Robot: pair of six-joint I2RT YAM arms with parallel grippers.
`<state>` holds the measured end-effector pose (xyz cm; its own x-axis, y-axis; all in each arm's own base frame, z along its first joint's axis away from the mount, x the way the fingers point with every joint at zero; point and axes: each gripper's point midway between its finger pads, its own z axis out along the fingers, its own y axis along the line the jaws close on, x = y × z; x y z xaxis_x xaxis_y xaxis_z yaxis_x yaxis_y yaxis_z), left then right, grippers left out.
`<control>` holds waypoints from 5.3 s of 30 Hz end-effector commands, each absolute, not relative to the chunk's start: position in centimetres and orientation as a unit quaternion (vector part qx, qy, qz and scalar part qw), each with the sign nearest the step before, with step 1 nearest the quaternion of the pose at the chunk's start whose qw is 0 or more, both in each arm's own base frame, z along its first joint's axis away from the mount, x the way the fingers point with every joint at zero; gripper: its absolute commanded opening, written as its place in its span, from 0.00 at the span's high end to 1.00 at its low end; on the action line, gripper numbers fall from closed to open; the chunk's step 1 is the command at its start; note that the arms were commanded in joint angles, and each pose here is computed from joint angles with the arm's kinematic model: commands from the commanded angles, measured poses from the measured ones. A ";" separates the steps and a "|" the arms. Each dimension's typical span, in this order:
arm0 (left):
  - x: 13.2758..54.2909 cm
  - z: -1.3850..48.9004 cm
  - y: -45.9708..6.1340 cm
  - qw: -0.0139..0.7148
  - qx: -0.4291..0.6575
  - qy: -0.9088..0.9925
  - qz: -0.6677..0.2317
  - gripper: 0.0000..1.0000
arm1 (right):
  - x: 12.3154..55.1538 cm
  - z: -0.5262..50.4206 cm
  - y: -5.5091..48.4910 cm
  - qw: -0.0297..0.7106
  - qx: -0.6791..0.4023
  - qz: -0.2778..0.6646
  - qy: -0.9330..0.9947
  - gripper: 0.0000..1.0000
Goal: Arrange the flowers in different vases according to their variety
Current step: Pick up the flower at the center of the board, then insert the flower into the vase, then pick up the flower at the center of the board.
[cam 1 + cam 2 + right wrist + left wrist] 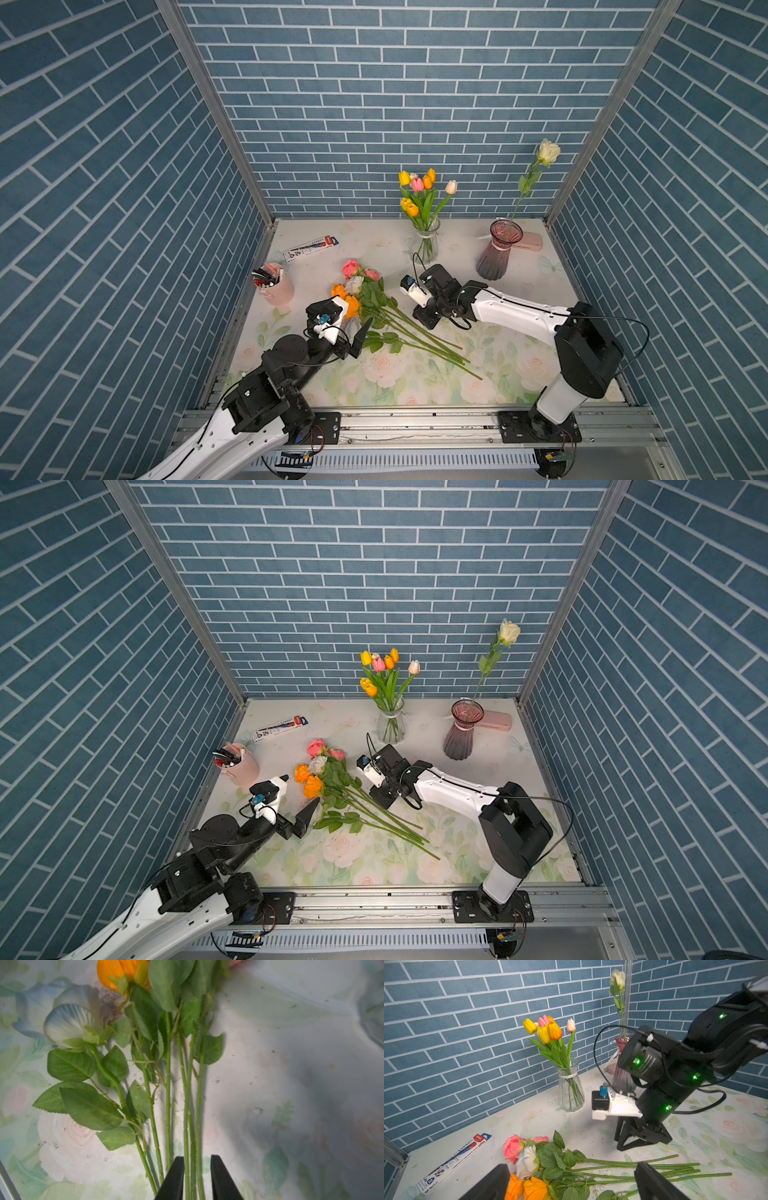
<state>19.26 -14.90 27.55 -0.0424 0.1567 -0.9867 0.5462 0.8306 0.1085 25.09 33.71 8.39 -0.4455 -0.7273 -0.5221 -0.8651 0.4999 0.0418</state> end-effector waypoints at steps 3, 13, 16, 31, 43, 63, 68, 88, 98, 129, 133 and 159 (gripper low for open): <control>19.4 27.6 -14.8 0.649 0.247 0.704 -0.149 0.00 | 25.7 8.2 36.6 0.257 -0.514 0.131 0.808 0.74; 19.4 27.5 -14.9 0.648 0.248 0.705 -0.148 0.00 | 26.3 6.0 37.8 0.262 -0.515 0.093 0.811 0.75; 19.4 27.5 -14.9 0.648 0.248 0.705 -0.149 0.00 | 26.8 5.9 37.9 0.272 -0.507 0.084 0.814 0.76; 19.3 27.5 -15.0 0.647 0.250 0.705 -0.151 0.00 | 26.9 4.3 38.2 0.264 -0.506 0.079 0.817 0.78; 19.3 27.3 -15.0 0.645 0.251 0.706 -0.150 0.00 | 27.6 4.1 38.1 0.272 -0.499 0.064 0.821 0.96; 19.0 28.3 -14.6 0.657 0.243 0.695 -0.158 0.00 | 28.4 18.8 35.8 0.434 -0.408 0.099 0.797 1.00; 18.8 28.8 -14.1 0.667 0.235 0.689 -0.160 0.00 | 27.4 24.1 34.0 0.497 -0.388 0.124 0.766 1.00; 18.8 28.6 -14.3 0.665 0.239 0.690 -0.159 0.00 | 30.2 46.5 12.2 0.846 0.051 0.111 0.519 1.00; 19.0 28.2 -14.5 0.660 0.244 0.694 -0.154 0.00 | 35.4 52.9 8.3 0.877 0.069 0.034 0.474 1.00; 19.3 27.8 -14.7 0.654 0.248 0.699 -0.148 0.00 | 48.0 33.2 6.9 0.671 0.043 0.007 0.740 1.00; 19.2 27.8 -14.8 0.654 0.250 0.698 -0.152 0.00 | 45.4 31.7 6.5 0.639 0.038 0.008 0.768 0.79; 19.1 27.9 -14.9 0.654 0.252 0.696 -0.156 0.00 | 31.2 16.9 25.8 0.275 -0.383 0.189 0.861 0.64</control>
